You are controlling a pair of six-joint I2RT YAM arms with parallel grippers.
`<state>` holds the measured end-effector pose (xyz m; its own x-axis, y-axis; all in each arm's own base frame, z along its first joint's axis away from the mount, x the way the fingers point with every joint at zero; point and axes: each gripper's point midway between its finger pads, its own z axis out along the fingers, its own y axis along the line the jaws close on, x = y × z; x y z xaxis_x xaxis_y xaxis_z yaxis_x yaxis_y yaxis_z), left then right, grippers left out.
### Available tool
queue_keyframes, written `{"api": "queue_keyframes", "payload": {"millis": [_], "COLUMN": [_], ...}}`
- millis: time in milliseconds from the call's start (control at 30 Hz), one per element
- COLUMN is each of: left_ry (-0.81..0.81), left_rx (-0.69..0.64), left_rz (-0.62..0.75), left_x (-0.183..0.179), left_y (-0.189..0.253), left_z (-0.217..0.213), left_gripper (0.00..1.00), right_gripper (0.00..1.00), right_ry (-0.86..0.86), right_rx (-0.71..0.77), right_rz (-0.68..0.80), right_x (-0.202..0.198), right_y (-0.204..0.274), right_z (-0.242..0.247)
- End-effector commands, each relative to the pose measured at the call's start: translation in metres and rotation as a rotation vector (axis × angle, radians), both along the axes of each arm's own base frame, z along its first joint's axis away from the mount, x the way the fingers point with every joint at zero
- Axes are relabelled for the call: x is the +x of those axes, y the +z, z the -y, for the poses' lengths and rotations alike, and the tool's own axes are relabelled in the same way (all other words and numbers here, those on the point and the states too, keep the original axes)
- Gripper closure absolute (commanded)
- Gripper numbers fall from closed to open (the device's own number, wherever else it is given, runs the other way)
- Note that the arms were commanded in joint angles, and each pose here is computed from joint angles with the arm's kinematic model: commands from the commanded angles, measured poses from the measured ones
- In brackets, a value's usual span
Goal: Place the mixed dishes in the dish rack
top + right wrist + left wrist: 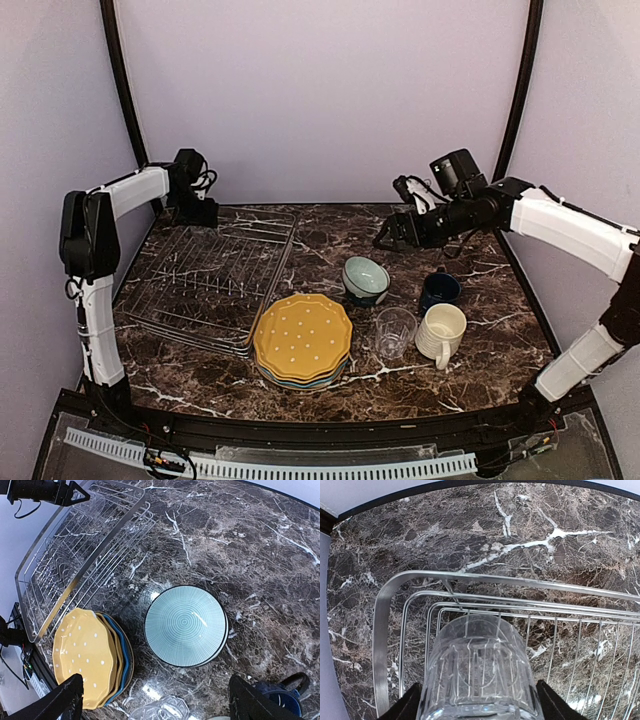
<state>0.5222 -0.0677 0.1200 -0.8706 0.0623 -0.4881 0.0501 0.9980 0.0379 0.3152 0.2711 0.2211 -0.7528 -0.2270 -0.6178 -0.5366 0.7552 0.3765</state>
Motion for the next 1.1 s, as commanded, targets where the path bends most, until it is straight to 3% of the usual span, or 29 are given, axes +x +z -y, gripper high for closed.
{"api": "queue_keyframes", "payload": {"millis": [0,133,233,300,733,933,1000,1067], "left_ry": [0.003,0.000,0.001,0.000,-0.014,-0.017,-0.021,-0.026], "left_rx": [-0.032,-0.041,-0.043,-0.040,-0.030,-0.047,-0.071,-0.096], "left_rz": [-0.030,-0.028,-0.021,-0.014,0.069,0.147,0.179,0.203], "left_x": [0.002,0.006,0.007,0.009,0.009,-0.007,-0.016,-0.027], "left_y": [-0.008,-0.007,-0.004,0.001,0.052,0.092,0.104,0.113], "left_z": [0.000,0.002,0.002,0.002,0.000,-0.001,0.001,0.003], "left_gripper": [0.64,0.49,0.28,0.22,0.12,0.09,0.02,0.01], "right_gripper": [0.03,0.03,0.03,0.04,0.08,0.19,0.22,0.25], "right_ry": [-0.010,-0.011,-0.010,-0.006,0.104,0.126,0.130,0.133], "right_rx": [-0.060,-0.080,-0.094,-0.101,-0.240,-0.401,-0.449,-0.488], "right_rz": [-0.007,-0.028,-0.047,-0.061,-0.145,-0.188,-0.196,-0.208], "right_x": [-0.015,-0.025,-0.031,-0.035,-0.078,-0.089,-0.088,-0.086], "right_y": [-0.002,-0.006,-0.012,-0.015,-0.041,-0.068,-0.076,-0.084], "right_z": [0.018,0.024,0.028,0.030,0.032,0.039,0.039,0.040]}}
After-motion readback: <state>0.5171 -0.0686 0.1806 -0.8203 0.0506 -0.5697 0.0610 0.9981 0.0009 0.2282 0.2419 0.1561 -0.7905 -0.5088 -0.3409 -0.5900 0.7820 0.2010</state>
